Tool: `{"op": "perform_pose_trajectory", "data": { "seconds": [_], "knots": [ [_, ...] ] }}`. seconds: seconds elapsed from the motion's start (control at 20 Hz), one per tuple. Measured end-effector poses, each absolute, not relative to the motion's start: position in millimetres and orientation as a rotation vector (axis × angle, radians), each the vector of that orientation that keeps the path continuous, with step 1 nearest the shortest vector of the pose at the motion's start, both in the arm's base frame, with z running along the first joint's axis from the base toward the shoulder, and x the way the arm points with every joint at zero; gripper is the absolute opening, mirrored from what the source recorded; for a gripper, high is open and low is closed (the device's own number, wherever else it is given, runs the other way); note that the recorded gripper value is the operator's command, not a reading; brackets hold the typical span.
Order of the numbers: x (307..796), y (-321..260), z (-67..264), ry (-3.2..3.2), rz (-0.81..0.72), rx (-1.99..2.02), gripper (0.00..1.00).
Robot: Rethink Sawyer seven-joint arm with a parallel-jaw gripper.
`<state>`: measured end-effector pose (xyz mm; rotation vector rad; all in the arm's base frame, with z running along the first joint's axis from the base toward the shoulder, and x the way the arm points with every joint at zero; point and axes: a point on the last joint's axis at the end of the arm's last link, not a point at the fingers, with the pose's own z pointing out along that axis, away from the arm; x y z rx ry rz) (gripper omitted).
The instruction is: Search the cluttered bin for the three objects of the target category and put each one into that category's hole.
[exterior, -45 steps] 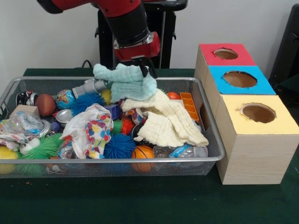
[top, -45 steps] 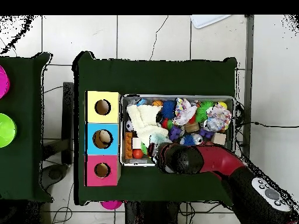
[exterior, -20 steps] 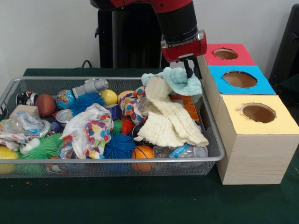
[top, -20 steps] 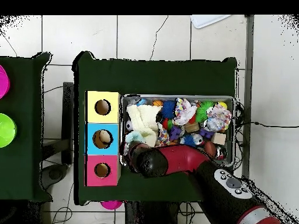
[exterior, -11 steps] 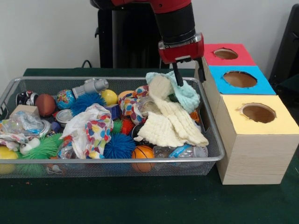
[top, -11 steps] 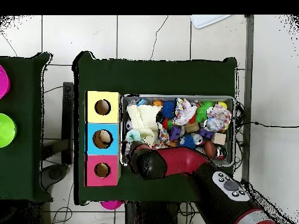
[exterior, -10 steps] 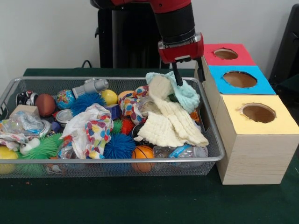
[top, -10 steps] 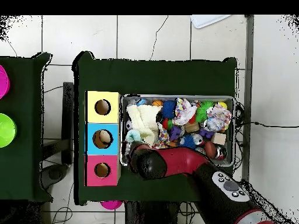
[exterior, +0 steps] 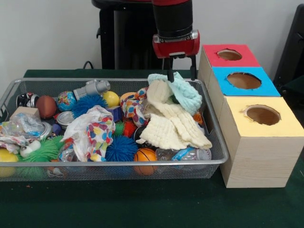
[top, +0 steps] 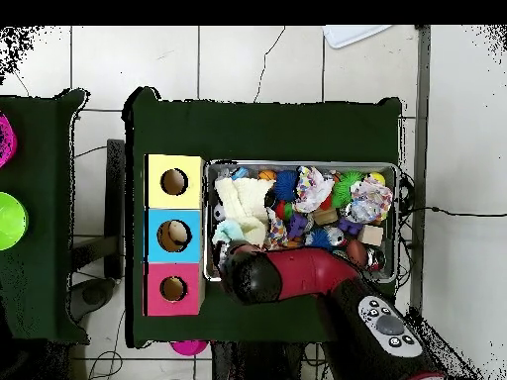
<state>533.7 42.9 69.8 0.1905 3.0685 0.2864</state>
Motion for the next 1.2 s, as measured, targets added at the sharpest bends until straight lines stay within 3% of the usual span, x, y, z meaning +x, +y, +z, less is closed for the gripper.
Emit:
{"op": "perform_pose_trajectory", "data": {
  "seconds": [0.6,1.2],
  "knots": [
    [581.8,-4.0,105.0,2.943,0.011,0.041,1.00],
    [573.9,-92.9,96.6,2.921,-0.090,0.099,1.00]
  ]
}}
